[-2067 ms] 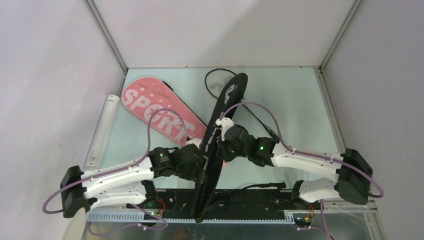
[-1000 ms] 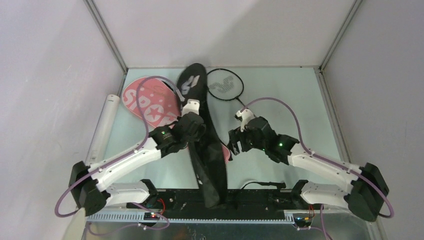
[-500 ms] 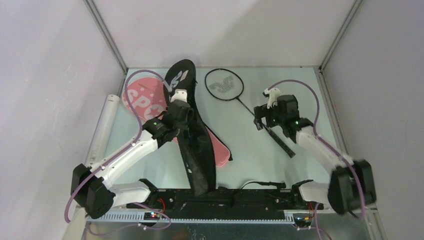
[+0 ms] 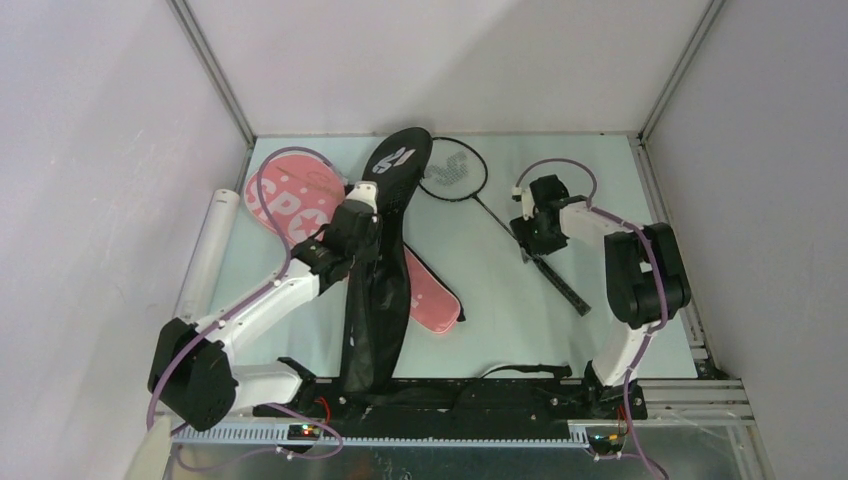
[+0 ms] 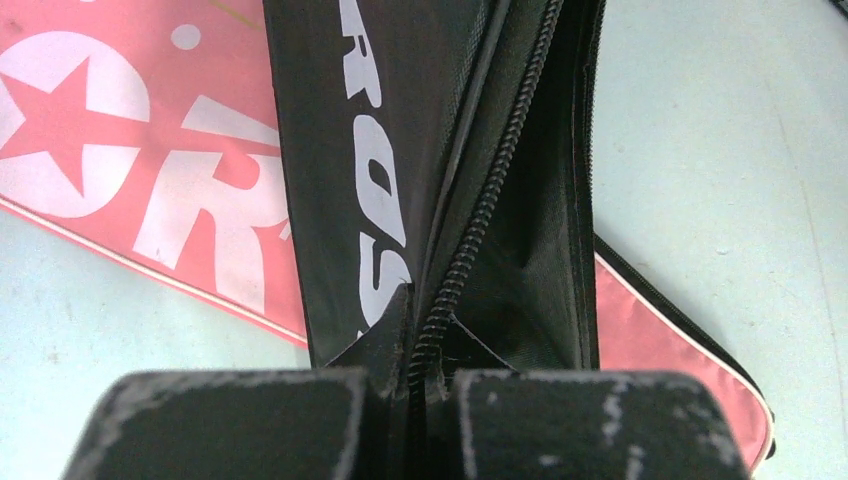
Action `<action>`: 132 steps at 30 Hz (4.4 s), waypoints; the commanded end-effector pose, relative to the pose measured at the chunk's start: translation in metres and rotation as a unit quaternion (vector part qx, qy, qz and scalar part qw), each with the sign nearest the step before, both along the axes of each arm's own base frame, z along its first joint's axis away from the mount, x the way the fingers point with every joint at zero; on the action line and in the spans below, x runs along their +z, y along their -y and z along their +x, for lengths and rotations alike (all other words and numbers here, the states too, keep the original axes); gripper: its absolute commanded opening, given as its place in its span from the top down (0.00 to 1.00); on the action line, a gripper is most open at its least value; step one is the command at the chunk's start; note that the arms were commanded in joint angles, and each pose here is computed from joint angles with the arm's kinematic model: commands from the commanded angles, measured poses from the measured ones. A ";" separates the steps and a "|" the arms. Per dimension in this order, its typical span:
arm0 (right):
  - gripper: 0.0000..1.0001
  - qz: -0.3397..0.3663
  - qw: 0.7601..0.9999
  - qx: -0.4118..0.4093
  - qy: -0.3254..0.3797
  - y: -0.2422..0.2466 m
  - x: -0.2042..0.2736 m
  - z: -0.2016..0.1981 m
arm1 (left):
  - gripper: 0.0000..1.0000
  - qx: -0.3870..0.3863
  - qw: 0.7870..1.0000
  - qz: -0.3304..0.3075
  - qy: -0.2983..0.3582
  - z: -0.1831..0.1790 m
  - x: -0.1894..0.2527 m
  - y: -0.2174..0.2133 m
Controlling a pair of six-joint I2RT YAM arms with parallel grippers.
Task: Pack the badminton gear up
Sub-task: Adjust the racket at the center of the board, then pick up the racket from the center of the board.
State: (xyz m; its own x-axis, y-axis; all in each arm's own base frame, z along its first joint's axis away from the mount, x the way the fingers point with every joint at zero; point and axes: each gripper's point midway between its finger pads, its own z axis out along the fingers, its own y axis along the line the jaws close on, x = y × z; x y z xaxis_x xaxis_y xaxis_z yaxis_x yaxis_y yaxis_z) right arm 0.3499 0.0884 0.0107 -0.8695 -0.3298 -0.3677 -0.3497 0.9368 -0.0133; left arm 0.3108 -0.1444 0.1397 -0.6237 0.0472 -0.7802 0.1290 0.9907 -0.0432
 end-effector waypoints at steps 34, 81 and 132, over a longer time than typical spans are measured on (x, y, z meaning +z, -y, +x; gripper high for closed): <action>1.00 0.047 0.981 -0.005 0.189 -0.090 0.119 -0.121 | 1.00 0.205 0.974 -0.091 -0.012 0.053 0.028 -0.044; 1.00 -0.001 0.983 -0.098 0.156 -0.167 -0.003 -0.001 | 1.00 0.194 0.979 -0.067 -0.024 0.044 0.019 -0.051; 0.37 0.034 0.977 -0.196 0.081 -0.155 -0.008 -0.120 | 1.00 0.165 0.981 -0.092 -0.033 0.044 0.000 -0.043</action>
State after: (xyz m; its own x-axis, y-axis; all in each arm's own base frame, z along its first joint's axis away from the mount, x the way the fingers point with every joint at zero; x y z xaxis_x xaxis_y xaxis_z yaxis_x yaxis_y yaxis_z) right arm 0.2393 0.2360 0.0193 -0.8238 0.0050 -0.5668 0.0026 1.0000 0.0050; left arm 0.3464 -0.1016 0.1299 -0.6643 -0.3009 -0.6842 -0.2255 0.9534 -0.2003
